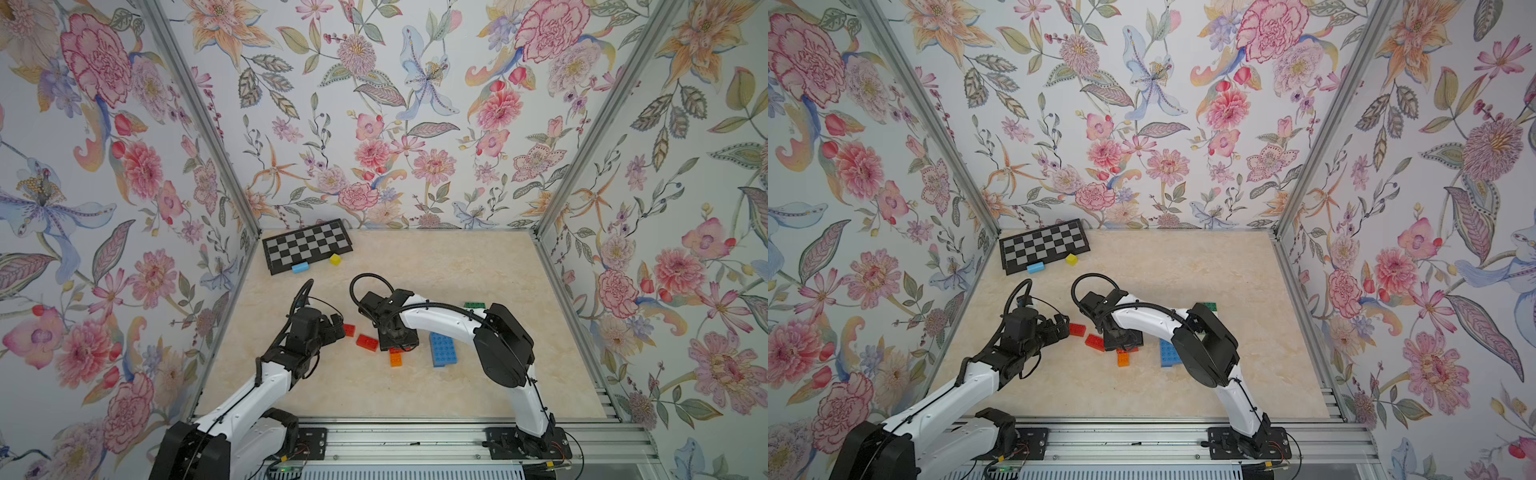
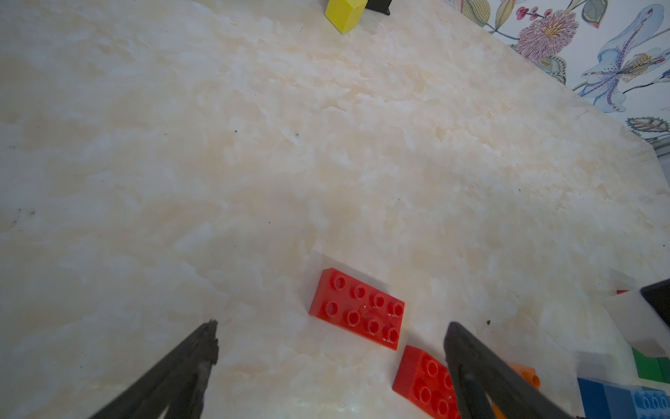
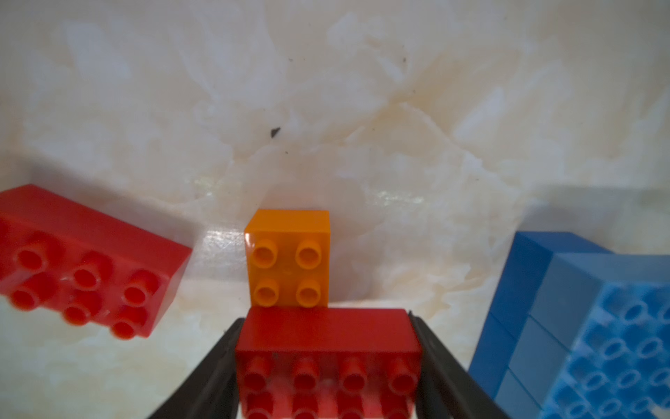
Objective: Assemble a rectangle with lego
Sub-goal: Assemble the lego brick with the lego brick.
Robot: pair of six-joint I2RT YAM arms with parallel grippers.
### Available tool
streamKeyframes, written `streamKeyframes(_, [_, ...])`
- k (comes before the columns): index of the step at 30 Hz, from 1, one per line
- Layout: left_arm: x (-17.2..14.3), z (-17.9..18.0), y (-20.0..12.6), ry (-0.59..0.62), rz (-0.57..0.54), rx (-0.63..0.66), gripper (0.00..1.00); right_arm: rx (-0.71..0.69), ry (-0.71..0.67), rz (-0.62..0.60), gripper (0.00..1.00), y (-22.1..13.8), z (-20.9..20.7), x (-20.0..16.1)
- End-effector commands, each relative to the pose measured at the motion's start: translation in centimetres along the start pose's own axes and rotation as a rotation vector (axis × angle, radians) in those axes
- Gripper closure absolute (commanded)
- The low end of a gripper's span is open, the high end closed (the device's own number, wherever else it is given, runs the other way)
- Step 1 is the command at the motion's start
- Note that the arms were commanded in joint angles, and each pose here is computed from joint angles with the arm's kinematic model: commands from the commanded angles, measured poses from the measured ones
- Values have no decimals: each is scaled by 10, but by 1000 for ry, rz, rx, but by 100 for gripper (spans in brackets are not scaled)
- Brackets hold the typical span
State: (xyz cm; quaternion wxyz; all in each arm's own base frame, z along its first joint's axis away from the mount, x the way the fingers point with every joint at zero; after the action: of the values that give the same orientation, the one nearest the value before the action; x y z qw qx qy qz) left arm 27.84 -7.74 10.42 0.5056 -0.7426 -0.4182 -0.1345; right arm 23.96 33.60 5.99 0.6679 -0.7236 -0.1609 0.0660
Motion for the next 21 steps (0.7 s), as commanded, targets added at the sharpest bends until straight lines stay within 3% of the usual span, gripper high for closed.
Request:
streamKeyframes(1, [9, 5, -3, -32, -51, 16, 1, -14, -95, -13, 84, 29, 4, 6])
streamKeyframes(6, [9, 5, -4, -42, -55, 12, 1, -3, -88, -51, 73, 17, 1, 10])
streamKeyframes(10, [9, 5, -4, -41, -56, 10, 1, 14, -76, -81, 46, 7, 3, 15])
streamKeyframes(14, [9, 4, -4, -40, -55, 3, 1, 29, -68, -106, 31, -2, 4, 18])
streamKeyframes(16, [10, 4, -5, -38, -57, 4, 1, 36, -68, -122, 1, -8, 5, 20])
streamKeyframes(21, [12, 4, -8, -36, -67, 9, 1, 42, -51, -169, 0, -26, 1, 25])
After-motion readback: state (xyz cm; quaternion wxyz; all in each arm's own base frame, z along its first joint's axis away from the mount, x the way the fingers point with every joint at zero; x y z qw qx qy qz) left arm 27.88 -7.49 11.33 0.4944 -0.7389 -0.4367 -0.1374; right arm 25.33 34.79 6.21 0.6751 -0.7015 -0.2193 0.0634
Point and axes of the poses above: each gripper's point midway between its finger pads, its own y axis out along the fingers, its own z axis along the line the jaws close on, x = y × z, the point moved 2 cm from there along -y, back along the fingers, and after that the axes turned 7 degrees about -y, right-handed, at the moved point
